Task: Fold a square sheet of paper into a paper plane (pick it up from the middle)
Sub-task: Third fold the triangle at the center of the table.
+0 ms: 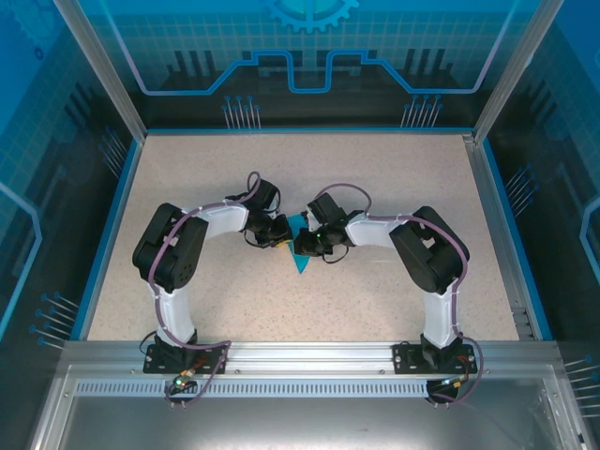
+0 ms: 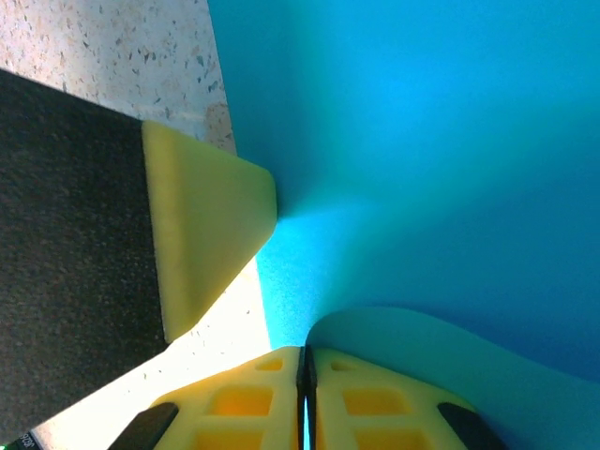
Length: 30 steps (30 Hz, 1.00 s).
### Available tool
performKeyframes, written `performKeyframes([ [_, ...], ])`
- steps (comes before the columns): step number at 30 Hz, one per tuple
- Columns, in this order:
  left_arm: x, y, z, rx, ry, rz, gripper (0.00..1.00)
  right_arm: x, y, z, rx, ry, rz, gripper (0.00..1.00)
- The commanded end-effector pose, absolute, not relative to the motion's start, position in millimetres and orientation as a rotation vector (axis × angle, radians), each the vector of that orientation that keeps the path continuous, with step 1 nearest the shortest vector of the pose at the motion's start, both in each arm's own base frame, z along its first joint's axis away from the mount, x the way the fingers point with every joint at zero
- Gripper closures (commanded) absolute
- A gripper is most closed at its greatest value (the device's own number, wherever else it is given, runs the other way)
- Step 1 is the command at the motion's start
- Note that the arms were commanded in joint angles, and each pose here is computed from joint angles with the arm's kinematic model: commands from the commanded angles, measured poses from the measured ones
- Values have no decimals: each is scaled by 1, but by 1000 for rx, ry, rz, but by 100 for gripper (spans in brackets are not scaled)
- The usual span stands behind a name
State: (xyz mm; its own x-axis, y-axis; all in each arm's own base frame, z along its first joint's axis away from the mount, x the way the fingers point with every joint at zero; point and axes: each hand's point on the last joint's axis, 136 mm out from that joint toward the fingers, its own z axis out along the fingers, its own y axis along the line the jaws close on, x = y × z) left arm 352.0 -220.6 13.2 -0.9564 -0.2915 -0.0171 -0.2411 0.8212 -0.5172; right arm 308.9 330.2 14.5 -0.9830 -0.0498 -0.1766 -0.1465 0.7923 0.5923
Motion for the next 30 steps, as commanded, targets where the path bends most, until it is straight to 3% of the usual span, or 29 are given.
performKeyframes([
  [1,342,-220,6,-408,2964,-765,87,295,321,-5,-154,2909,885,86],
  [13,354,-202,47,-523,2834,-803,86,289,317,-14,-166,2939,871,67],
  [22,344,-206,52,-514,2822,-903,86,290,317,-11,-173,2902,945,67],
  [30,336,-215,56,-472,2822,-987,86,292,309,-9,-164,2887,966,79],
])
